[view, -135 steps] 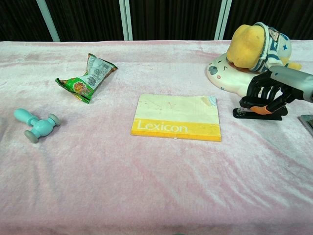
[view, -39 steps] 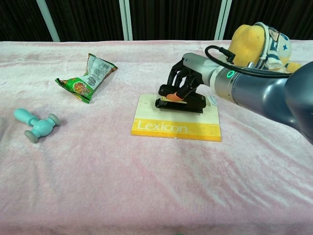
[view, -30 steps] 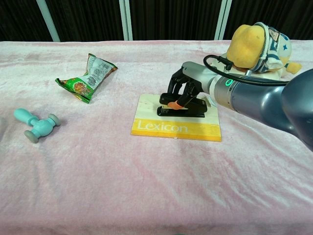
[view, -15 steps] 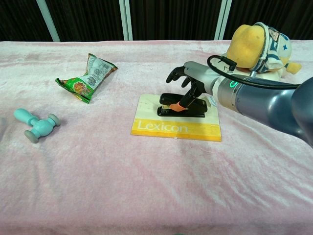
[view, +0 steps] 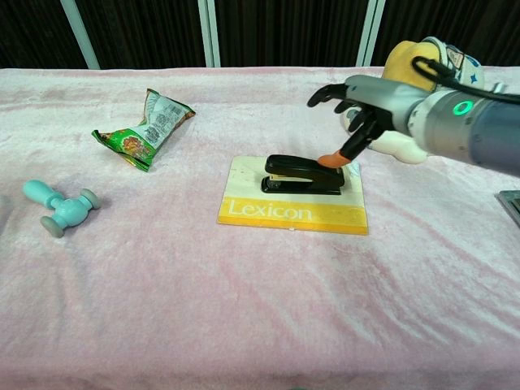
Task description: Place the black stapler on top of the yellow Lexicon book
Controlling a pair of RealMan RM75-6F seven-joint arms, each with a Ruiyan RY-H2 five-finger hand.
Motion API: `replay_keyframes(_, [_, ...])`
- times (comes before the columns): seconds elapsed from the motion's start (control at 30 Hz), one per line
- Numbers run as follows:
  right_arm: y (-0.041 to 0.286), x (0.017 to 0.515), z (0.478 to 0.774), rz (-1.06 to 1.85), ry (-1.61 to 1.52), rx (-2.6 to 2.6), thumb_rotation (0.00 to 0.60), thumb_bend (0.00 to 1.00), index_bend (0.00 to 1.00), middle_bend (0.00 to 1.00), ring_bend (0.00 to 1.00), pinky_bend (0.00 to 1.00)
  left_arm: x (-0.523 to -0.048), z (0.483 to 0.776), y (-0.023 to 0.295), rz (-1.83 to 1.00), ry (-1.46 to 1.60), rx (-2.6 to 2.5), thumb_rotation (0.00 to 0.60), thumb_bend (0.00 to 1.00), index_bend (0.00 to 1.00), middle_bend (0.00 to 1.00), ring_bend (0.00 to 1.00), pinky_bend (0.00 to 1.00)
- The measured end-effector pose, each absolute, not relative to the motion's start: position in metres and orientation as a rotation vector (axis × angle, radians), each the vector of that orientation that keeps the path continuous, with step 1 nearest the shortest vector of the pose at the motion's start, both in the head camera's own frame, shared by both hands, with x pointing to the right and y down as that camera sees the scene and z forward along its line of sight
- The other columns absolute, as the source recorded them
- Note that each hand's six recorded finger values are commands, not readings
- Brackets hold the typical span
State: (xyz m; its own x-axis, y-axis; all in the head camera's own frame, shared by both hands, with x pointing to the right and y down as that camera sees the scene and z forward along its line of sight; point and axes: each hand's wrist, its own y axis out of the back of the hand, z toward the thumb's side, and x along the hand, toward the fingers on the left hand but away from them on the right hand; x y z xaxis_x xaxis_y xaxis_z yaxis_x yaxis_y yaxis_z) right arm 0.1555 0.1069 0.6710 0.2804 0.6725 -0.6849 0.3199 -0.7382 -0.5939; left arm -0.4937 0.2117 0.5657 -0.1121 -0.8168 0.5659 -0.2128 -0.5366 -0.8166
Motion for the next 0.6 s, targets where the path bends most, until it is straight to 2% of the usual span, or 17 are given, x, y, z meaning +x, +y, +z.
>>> replay_keyframes(0.3, [0.121, 0.270, 0.606, 1.499, -0.924, -2.029, 0.600, 0.19, 0.09, 0.02, 0.08, 0.19, -0.492, 0.565, 0.210, -1.679, 1.138, -1.679, 0.600, 0.31, 0.15, 0.02, 0.00, 0.11])
replay_keyframes(0.6, [0.172, 0.361, 0.570, 1.433, -1.081, -1.877, 0.600, 0.19, 0.09, 0.02, 0.08, 0.17, -0.492, 0.563, 0.208, -1.654, 1.156, -1.648, 0.600, 0.31, 0.15, 0.02, 0.00, 0.11])
